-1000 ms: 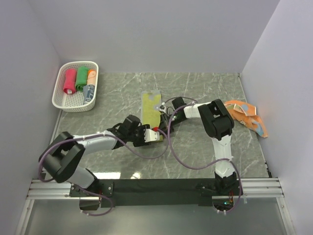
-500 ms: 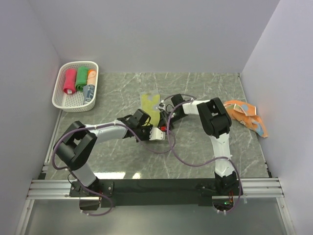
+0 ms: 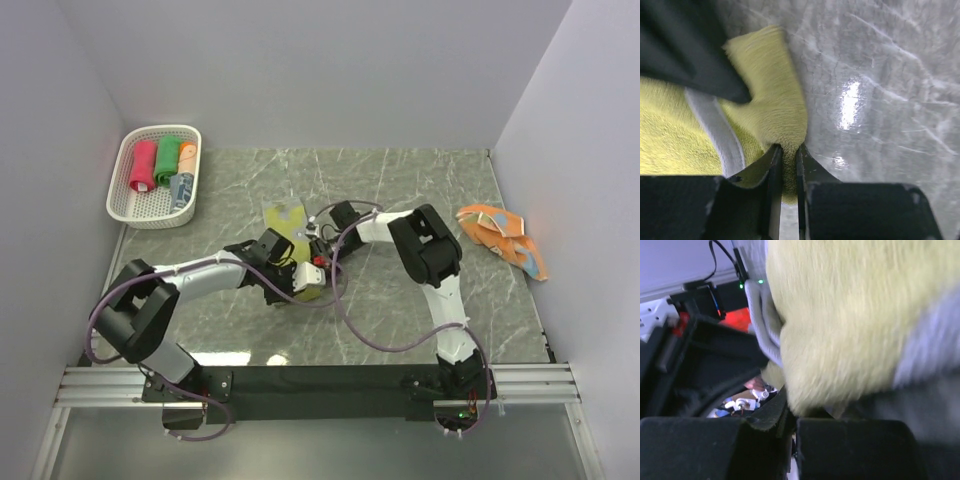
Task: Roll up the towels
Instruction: Roll the towel
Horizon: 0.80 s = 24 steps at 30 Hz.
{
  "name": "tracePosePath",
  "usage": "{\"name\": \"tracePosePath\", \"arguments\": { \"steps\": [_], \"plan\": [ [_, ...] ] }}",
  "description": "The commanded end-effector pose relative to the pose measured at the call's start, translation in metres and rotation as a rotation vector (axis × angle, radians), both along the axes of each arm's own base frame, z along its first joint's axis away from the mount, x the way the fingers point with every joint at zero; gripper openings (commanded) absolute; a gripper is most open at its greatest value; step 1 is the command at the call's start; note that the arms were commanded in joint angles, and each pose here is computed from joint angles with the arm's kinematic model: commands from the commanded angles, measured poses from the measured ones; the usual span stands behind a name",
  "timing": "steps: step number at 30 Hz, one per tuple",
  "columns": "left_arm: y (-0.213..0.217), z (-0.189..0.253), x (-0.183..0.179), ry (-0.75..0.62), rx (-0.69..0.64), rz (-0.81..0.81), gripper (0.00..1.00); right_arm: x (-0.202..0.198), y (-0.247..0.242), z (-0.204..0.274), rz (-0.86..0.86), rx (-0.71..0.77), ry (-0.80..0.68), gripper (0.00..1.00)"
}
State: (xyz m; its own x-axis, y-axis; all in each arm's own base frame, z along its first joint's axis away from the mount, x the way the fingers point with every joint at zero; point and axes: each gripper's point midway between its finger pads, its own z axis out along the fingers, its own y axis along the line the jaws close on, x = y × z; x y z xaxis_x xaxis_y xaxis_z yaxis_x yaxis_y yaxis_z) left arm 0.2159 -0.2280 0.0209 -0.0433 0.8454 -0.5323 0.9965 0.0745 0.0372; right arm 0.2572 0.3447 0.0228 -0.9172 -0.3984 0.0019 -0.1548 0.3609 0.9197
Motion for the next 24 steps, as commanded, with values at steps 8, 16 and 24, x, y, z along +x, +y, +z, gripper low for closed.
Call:
{"name": "tracePosePath", "arguments": {
  "steps": [8,16,24],
  "plan": [
    [0.032,-0.009,-0.039,0.683,-0.002,0.165,0.05,0.040,-0.069,0.064,-0.164,-0.054,-0.365,0.45],
    [0.036,-0.008,-0.012,0.941,-0.045,0.252,0.09,0.053,-0.094,0.110,-0.169,-0.080,-0.804,0.40],
    [0.045,-0.019,0.025,1.016,-0.064,0.327,0.12,0.035,-0.056,0.145,0.011,-0.028,-1.271,0.40]
  ]
}}
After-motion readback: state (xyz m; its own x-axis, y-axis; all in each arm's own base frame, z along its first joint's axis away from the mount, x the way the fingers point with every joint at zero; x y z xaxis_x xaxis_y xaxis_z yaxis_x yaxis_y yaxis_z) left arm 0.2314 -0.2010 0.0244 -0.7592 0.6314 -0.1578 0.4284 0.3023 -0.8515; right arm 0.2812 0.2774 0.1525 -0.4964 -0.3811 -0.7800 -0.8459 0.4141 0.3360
